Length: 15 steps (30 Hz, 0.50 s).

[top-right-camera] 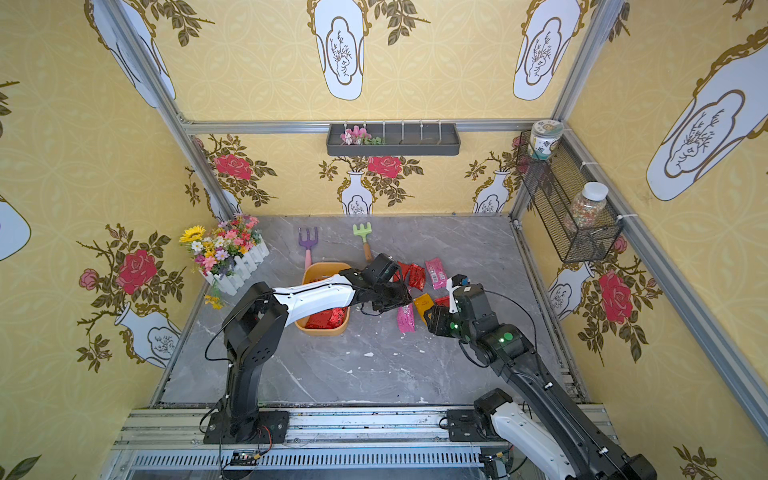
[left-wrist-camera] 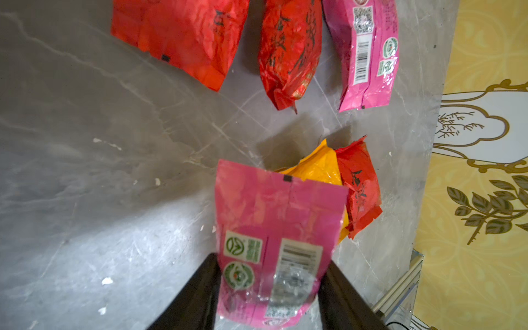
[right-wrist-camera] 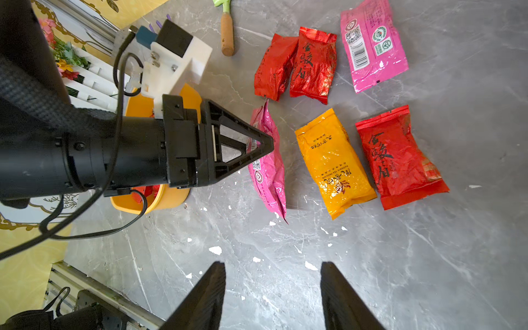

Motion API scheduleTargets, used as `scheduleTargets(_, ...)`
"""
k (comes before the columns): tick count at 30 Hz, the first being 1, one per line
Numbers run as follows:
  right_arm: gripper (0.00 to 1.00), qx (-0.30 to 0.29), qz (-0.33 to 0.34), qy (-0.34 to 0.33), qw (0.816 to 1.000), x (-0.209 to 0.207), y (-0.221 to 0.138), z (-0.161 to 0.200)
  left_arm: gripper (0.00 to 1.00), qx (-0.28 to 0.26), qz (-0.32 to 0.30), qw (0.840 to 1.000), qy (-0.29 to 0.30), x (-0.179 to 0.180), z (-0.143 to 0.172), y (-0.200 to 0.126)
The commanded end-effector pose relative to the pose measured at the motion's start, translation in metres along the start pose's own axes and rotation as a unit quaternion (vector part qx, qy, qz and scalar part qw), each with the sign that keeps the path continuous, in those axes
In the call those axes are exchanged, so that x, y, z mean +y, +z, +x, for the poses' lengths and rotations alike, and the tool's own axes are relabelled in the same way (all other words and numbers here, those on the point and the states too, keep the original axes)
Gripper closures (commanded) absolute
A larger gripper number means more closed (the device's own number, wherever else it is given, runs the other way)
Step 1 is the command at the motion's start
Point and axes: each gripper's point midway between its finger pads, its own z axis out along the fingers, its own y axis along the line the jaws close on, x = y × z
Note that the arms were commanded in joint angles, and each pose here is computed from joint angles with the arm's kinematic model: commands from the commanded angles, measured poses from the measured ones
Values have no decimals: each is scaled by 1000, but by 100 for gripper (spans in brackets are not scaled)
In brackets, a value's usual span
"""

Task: Take the tea bags out of the storage box
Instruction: Place the tea bag at the center of the board.

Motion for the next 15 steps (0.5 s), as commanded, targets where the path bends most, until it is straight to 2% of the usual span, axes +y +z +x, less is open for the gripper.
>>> scheduleTargets(1,42,1,-6,-1,1000,2,1,-1,40,0,-1,1000,-7,4,-3,3)
scheduleTargets(9,42,3,-5,-3,1000,3,1,-2,33,-6,9,1000,-3,-1,-8,-3)
scheduleTargets(15,42,5,-9,-6,1000,8,1,-6,31,-29,28,999,11,-18,-18,-29)
